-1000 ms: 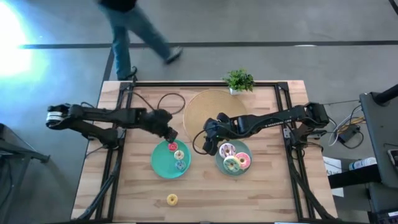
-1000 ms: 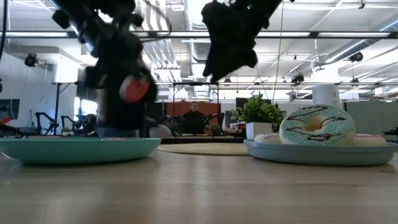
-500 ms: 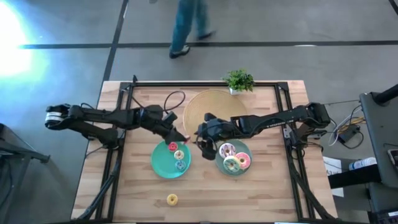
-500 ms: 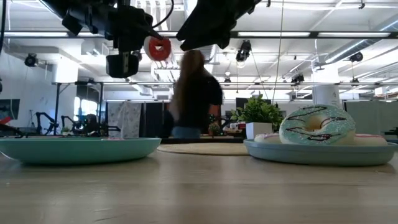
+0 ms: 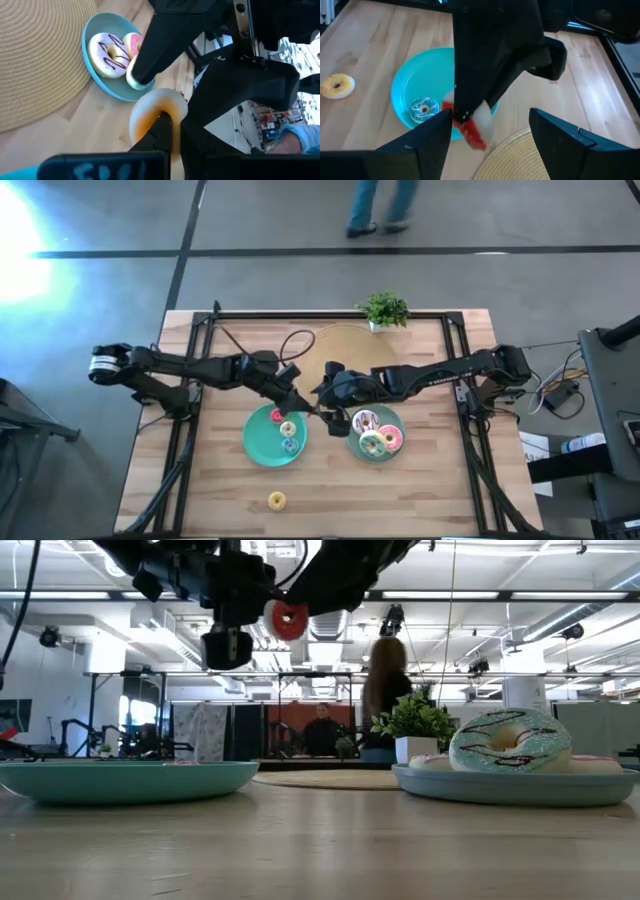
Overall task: Pick & Place donuts
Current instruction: Put the small pink donut on the blue plate
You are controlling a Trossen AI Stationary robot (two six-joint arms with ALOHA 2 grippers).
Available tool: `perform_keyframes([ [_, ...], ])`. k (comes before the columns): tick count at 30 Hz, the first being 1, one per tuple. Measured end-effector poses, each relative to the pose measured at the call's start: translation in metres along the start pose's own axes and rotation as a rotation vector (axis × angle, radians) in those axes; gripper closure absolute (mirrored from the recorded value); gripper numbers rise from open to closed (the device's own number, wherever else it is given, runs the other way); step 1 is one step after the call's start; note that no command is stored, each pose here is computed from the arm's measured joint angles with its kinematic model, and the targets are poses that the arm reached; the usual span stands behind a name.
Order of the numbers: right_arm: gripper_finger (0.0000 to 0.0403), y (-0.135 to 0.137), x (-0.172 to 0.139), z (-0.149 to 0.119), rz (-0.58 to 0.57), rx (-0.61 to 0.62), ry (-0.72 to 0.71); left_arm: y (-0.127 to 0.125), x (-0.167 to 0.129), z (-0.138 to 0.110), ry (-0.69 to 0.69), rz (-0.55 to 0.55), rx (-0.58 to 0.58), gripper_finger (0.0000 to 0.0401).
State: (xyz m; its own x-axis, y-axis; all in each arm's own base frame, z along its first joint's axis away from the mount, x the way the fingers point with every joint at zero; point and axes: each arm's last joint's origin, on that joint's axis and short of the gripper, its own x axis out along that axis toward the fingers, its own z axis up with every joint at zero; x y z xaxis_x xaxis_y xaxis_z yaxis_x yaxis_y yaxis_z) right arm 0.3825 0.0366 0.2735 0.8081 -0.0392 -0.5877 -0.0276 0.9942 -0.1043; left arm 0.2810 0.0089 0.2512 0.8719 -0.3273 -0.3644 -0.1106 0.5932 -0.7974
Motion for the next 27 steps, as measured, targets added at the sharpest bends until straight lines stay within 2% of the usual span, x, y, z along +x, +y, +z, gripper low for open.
perform_keyframes([
  [5, 0.0157, -0.001, 0.000, -0.003, 0.014, 0.007, 0.032, 0.001, 0.007, 0.006, 0.014, 0.008, 0.019, 0.0401],
  [16, 0.0205, -0.003, 0.000, -0.008, 0.048, 0.037, 0.075, 0.001, 0.003, 0.010, -0.001, 0.018, -0.007, 0.0401],
  [23, 0.0270, -0.003, 0.001, -0.007, 0.048, 0.037, 0.070, 0.001, 0.004, 0.011, -0.017, 0.032, -0.038, 0.0400],
  [27, 0.0316, -0.004, 0.001, -0.008, 0.043, 0.043, 0.078, 0.002, 0.003, 0.013, -0.063, 0.067, -0.041, 0.0377],
])
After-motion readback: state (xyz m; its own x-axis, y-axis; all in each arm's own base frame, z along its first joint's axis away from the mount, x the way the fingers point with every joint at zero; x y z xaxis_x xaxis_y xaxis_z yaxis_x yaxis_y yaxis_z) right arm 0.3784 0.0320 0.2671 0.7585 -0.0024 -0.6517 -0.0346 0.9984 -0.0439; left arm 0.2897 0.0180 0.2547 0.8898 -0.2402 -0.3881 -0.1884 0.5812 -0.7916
